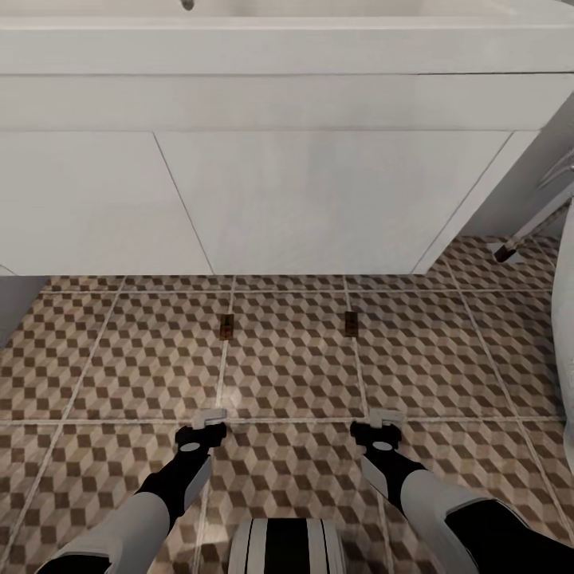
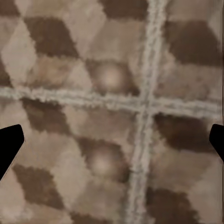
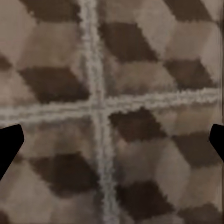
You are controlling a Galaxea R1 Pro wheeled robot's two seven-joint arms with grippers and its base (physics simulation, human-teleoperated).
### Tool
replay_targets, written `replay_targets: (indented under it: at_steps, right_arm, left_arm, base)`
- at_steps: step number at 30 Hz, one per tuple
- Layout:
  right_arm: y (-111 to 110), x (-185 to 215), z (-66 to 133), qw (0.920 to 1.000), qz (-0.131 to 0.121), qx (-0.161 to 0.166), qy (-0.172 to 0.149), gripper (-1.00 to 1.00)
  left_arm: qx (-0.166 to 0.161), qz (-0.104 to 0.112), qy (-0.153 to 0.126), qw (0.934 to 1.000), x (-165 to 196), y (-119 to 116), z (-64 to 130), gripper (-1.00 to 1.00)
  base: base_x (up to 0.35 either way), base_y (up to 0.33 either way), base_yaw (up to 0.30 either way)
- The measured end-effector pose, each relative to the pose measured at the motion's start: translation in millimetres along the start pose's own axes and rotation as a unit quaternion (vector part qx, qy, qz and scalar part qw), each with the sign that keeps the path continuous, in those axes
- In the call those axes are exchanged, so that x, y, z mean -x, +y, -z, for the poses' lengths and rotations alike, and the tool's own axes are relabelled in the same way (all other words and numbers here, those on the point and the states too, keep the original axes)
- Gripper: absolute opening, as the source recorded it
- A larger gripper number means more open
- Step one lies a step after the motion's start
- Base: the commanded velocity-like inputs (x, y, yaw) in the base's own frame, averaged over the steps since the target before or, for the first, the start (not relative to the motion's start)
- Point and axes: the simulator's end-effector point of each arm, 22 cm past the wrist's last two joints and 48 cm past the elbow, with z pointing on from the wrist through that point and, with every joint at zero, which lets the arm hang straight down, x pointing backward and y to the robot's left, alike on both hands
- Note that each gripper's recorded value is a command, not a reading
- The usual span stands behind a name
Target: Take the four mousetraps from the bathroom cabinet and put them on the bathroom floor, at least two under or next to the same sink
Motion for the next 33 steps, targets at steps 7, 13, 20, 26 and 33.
replay_targets:
  at_steps: [7, 13, 20, 26, 33]
  right_arm:
    - [-2, 17, 7.8, 0.9999, -0.003, 0.000, -0.014, 1.00]
    - [-4, 30, 14.8, 0.9997, -0.005, 0.000, -0.023, 1.00]
    - [-8, 45, 22.8, 0.9994, -0.007, -0.001, -0.035, 1.00]
    - [-12, 59, 30.0, 0.9989, -0.010, -0.003, -0.046, 1.00]
    - [-12, 75, 39.8, 0.9981, -0.014, -0.001, -0.061, 1.00]
  left_arm:
    - [0.000, 0.003, -0.014, 0.9999, 16, 2, 8.0, 1.00]
    - [0.000, 0.005, -0.026, 0.9996, 30, 3, 15.3, 1.00]
    - [-0.001, 0.008, -0.040, 0.9992, 45, 4, 24.3, 1.00]
    - [-0.001, 0.011, -0.052, 0.9986, 59, 5, 32.4, 1.00]
    - [0.000, 0.014, -0.066, 0.9977, 74, 9, 41.7, 1.00]
  base:
    - [0.000, 0.000, 0.000]
    - [0.000, 0.000, 0.000]
    - [0.000, 0.000, 0.000]
    - [0.000, 0.000, 0.000]
    - [0.000, 0.000, 0.000]
